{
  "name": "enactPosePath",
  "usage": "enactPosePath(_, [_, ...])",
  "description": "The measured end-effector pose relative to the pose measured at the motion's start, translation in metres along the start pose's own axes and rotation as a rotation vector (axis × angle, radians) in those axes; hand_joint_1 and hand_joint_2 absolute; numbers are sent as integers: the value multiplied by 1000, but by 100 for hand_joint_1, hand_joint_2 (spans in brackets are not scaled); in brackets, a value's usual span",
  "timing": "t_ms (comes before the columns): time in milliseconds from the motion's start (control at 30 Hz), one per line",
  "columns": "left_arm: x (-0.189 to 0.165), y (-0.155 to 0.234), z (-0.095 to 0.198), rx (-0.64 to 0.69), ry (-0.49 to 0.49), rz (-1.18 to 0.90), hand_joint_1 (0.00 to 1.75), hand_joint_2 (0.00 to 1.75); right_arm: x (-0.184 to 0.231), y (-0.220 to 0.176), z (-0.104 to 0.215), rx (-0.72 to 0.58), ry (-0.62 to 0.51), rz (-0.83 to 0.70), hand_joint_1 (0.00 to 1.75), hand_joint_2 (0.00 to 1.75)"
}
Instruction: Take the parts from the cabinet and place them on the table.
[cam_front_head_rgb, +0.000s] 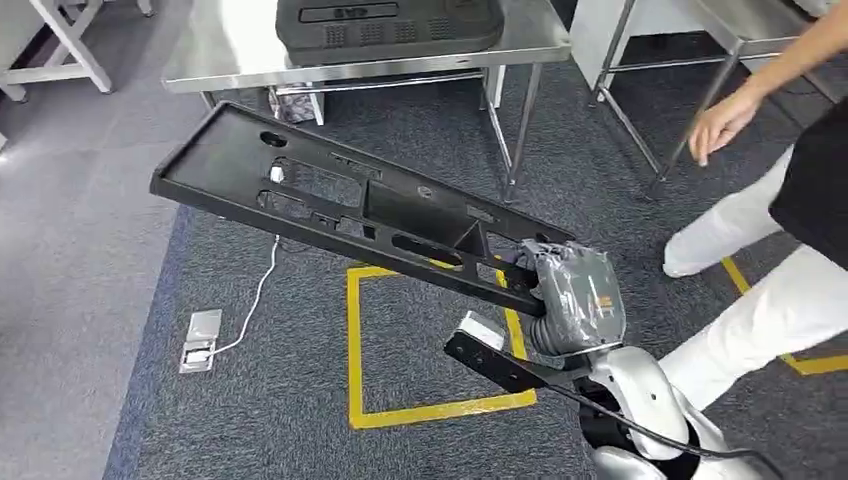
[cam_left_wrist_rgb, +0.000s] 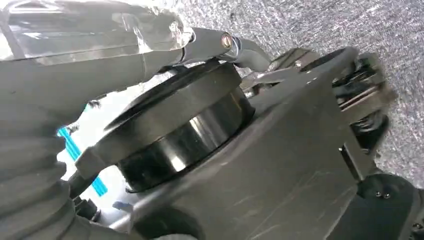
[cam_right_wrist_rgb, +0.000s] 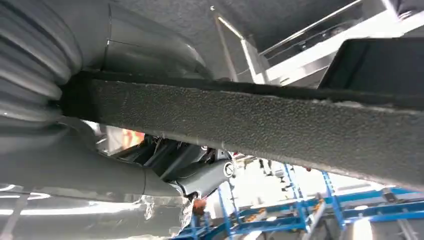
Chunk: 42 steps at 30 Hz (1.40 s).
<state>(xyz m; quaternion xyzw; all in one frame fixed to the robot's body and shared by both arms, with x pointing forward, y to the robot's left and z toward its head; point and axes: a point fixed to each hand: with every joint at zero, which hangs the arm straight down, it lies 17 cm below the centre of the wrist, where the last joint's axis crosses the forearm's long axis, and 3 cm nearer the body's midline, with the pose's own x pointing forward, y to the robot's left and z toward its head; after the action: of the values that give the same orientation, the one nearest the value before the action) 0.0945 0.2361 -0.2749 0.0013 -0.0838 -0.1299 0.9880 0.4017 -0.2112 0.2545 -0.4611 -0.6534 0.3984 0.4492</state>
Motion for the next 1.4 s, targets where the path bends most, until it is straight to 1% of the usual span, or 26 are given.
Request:
enactPosePath(67, [-7,4,0,6,10,-2,0,175,1,-1,-1,-3,-1,-1,175,175])
enactPosePath(233, [-3,4,0,2,5,0,0,175,3,5,-1,29,-16,3,175,175])
enactPosePath(533, [-6,4,0,1,13,2,0,175,6,3,-5,24,-31,3,175,175])
enactPosePath(833, [-7,12,-1,17,23,3,0,175,11,1,-7,18,-48,-8,175,175])
enactPosePath(1000, [-2,13,-1,15,16,14,0,175,13,4,-6,30,-52,-20,175,175])
enactPosePath(1133, [-9,14,-1,20,30,14,0,175,13,4,-6,32,-54,-25,175,175])
enactPosePath(1400, [-12,13,-1,18,33,14,0,175,17,2,-9,27,-63,-36,175,175])
